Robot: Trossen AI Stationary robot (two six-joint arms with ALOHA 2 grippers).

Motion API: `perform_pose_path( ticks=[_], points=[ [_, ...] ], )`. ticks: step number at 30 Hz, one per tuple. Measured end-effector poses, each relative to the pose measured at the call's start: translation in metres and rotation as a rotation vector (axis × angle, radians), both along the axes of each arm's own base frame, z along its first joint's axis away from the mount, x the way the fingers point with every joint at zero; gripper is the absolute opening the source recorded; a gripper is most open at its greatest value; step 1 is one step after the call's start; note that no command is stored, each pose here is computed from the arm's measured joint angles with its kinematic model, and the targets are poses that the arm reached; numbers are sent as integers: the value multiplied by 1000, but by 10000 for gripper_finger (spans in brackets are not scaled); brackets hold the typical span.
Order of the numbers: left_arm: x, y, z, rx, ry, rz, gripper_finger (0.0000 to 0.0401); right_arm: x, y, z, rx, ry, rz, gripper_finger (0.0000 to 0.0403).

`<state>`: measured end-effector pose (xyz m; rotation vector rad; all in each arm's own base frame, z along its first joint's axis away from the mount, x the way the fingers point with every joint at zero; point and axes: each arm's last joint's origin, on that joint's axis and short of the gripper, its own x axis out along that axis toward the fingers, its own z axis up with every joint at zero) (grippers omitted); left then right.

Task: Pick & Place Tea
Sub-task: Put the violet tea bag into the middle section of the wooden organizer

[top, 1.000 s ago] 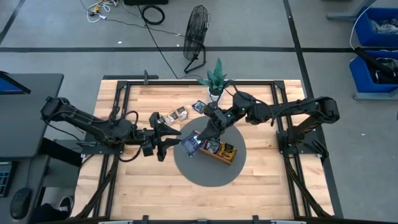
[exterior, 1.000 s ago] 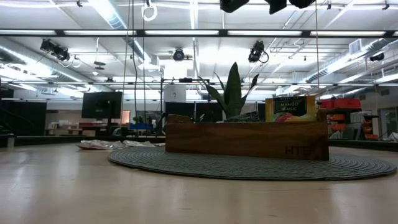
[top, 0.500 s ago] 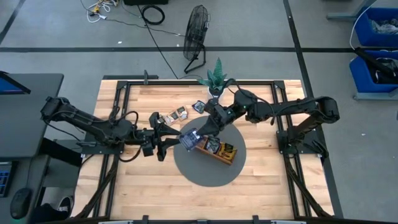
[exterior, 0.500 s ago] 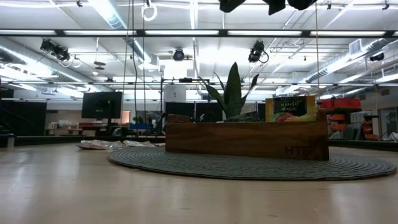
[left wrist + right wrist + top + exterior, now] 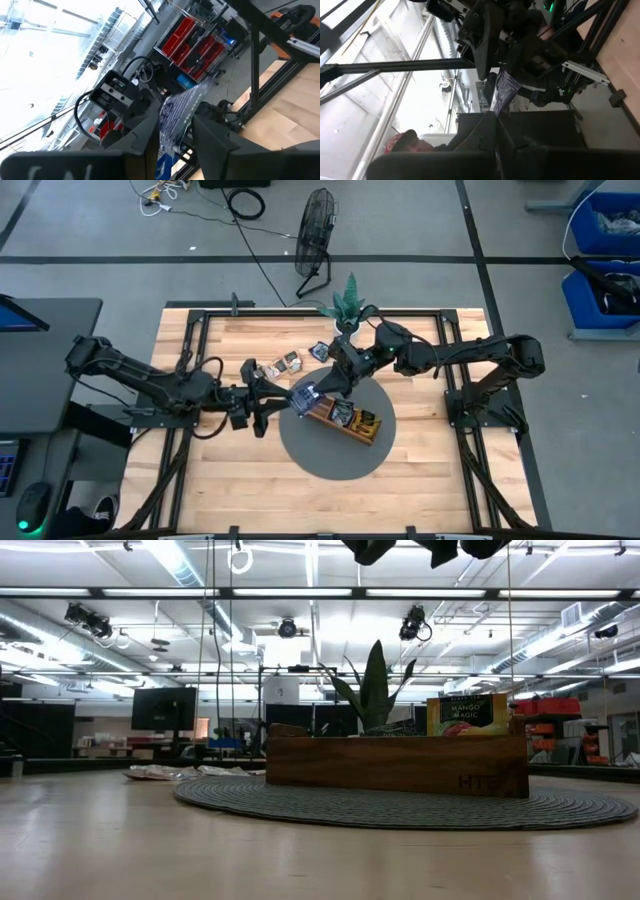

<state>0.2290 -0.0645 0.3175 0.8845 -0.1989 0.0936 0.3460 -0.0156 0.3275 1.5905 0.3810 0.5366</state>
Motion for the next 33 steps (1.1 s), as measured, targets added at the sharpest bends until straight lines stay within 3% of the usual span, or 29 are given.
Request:
perform_pose_path(
  ticks=[13, 19, 23, 26, 30, 33],
  points=[
    [3, 9, 0, 13, -6, -25, 60, 1, -1, 0, 25, 13, -40, 0],
    [2, 6, 0, -70, -4, -53, 10, 1, -3, -4, 20, 48, -51, 0],
    [2, 5, 0, -107, -2, -66, 5, 1, -3, -4, -6, 30, -60, 2],
    [2, 5, 0, -210, 5, -88, 4, 1, -4, -2, -71, -17, -101, 19],
    [-1, 2, 0, -475, 27, -166, 4, -2, -6, 4, -169, -95, -170, 57],
    [-3, -2, 0, -573, 51, -206, 3, -3, -8, 4, -242, -123, -184, 86]
  ],
)
